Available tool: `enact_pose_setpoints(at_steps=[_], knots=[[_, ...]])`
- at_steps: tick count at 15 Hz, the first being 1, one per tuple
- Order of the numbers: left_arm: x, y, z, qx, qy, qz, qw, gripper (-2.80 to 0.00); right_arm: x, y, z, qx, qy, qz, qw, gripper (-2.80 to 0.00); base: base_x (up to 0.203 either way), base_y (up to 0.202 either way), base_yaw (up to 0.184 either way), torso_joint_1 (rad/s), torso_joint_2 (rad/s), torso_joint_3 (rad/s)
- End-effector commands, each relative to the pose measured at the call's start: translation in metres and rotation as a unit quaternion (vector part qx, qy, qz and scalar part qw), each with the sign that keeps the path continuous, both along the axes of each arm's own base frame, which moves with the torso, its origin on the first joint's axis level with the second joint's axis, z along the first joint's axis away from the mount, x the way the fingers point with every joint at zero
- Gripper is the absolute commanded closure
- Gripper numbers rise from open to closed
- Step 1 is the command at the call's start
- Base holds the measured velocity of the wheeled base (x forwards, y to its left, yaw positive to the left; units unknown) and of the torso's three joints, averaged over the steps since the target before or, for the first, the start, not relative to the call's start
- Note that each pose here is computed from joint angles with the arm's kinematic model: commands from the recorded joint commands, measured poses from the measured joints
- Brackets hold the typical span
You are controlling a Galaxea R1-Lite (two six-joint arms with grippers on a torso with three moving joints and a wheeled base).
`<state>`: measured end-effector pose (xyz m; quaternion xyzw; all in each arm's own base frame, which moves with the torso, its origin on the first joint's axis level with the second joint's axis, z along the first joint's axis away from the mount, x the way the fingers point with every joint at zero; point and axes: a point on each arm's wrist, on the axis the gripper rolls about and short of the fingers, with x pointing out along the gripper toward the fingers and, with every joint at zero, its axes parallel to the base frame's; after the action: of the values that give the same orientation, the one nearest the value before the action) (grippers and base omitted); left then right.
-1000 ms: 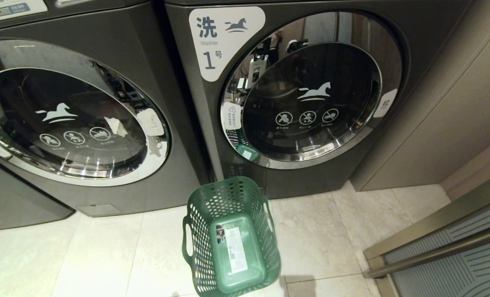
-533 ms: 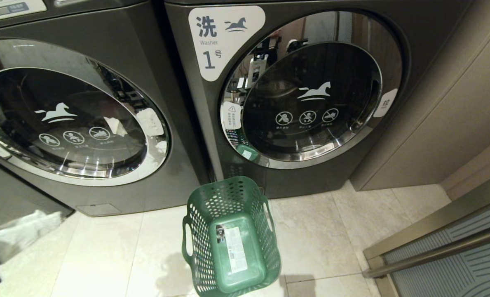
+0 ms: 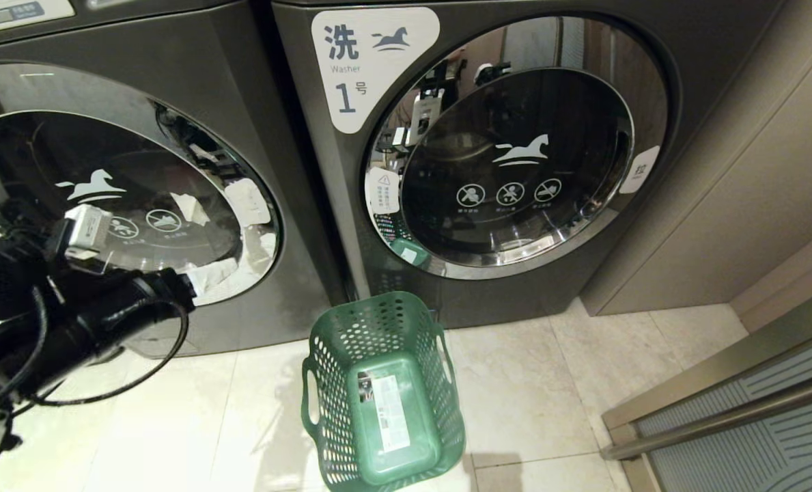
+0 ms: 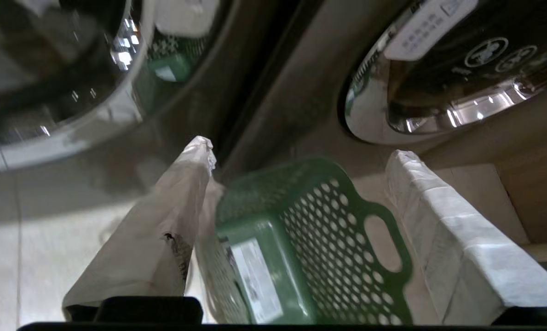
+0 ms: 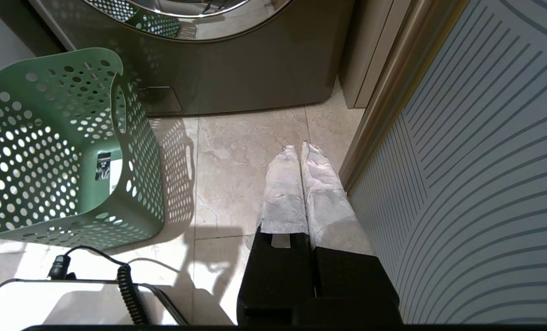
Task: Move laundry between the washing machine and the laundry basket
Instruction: Open the lid of the washing machine
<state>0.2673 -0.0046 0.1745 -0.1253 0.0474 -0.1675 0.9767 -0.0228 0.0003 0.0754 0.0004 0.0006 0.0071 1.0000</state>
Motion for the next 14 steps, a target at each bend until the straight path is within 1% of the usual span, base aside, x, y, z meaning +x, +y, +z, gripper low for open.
enact_pose_setpoints(at_steps=[1, 2, 3, 4, 5, 6, 7, 9, 10, 14], knots=[[0.037, 0.024, -0.027, 0.018, -0.012, -0.011, 0.9997, -2.80, 0.000, 0.000, 0.000, 0.000, 0.000, 0.000, 1.000, 0.00, 0.000, 0.000, 0.000, 0.000, 0.00, 0.000], [0.047, 0.039, -0.037, 0.044, -0.021, -0.024, 0.9985, -2.80, 0.000, 0.000, 0.000, 0.000, -0.001, 0.001, 1.000, 0.00, 0.000, 0.000, 0.000, 0.000, 0.00, 0.000], [0.053, 0.059, -0.044, 0.076, -0.043, -0.030, 0.9957, -2.80, 0.000, 0.000, 0.000, 0.000, 0.000, 0.000, 1.000, 0.00, 0.000, 0.000, 0.000, 0.000, 0.00, 0.000], [0.058, 0.071, -0.048, 0.098, -0.069, -0.066, 0.9906, -2.80, 0.000, 0.000, 0.000, 0.000, 0.000, 0.001, 1.000, 0.00, 0.000, 0.000, 0.000, 0.000, 0.00, 0.000], [0.064, 0.079, -0.057, 0.108, -0.076, -0.082, 0.9878, -2.80, 0.000, 0.000, 0.000, 0.000, 0.000, 0.001, 1.000, 0.00, 0.000, 0.000, 0.000, 0.000, 0.00, 0.000], [0.070, 0.085, -0.065, 0.115, -0.082, -0.083, 0.9865, -2.80, 0.000, 0.000, 0.000, 0.000, 0.000, 0.000, 1.000, 0.00, 0.000, 0.000, 0.000, 0.000, 0.00, 0.000], [0.077, 0.087, -0.067, 0.122, -0.098, -0.093, 0.9833, -2.80, 0.000, 0.000, 0.000, 0.000, 0.000, 0.000, 1.000, 0.00, 0.000, 0.000, 0.000, 0.000, 0.00, 0.000], [0.083, 0.081, -0.066, 0.125, -0.116, -0.146, 0.9745, -2.80, 0.000, 0.000, 0.000, 0.000, -0.001, 0.000, 1.000, 0.00, 0.000, 0.000, 0.000, 0.000, 0.00, 0.000], [0.088, 0.081, -0.061, 0.129, -0.130, -0.163, 0.9693, -2.80, 0.000, 0.000, 0.000, 0.000, 0.000, 0.001, 1.000, 0.00, 0.000, 0.000, 0.000, 0.000, 0.00, 0.000], [0.110, 0.082, -0.054, 0.152, -0.170, -0.175, 0.9578, -2.80, 0.000, 0.000, 0.000, 0.000, 0.000, 0.001, 1.000, 0.00, 0.000, 0.000, 0.000, 0.000, 0.00, 0.000]])
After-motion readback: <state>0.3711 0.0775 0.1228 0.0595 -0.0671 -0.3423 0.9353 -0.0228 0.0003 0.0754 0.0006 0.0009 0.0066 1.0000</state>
